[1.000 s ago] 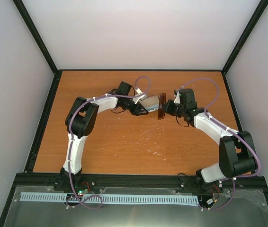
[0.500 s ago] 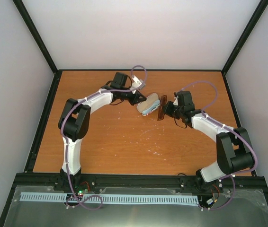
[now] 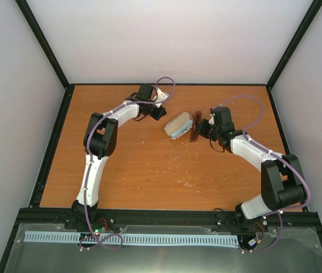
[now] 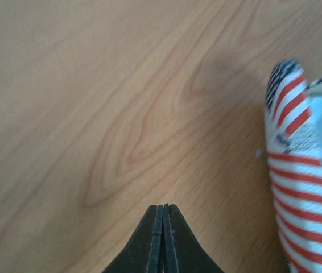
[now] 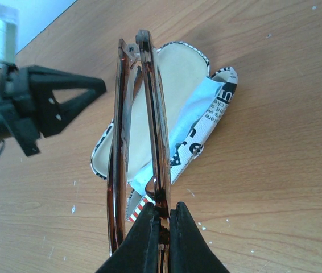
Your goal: Organize the sunglasses
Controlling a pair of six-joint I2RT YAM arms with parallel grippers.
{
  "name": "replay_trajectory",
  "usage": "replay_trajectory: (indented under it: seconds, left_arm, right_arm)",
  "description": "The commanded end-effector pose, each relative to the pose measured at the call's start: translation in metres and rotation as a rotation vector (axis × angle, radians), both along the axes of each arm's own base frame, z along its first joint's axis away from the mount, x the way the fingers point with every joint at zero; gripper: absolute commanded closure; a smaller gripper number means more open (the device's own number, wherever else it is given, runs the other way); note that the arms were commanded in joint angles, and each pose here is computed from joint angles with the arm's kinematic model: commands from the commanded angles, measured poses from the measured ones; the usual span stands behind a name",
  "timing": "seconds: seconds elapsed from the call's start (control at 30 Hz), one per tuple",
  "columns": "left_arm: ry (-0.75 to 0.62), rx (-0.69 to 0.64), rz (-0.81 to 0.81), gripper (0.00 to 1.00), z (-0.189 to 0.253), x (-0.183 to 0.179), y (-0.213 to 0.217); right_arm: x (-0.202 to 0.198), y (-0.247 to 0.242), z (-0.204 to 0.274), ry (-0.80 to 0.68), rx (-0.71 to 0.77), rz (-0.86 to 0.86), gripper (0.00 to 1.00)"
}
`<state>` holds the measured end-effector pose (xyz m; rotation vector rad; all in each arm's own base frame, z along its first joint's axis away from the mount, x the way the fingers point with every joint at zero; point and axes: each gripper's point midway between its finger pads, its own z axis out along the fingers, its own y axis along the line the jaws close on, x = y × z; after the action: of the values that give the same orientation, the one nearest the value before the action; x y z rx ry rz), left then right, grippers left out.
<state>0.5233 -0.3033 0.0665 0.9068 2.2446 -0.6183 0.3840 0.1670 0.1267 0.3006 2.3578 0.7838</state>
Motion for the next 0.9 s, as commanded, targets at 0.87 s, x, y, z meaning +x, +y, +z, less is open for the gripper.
replay_trajectory:
  seconds: [0.87]
  left_arm:
    - [0.127,-0.100,-0.135,0.95,0.012,-0.049,-0.038]
  right_arm:
    - [0.019,0.012,-0.002,-0.012,0.103,-0.043,0.97]
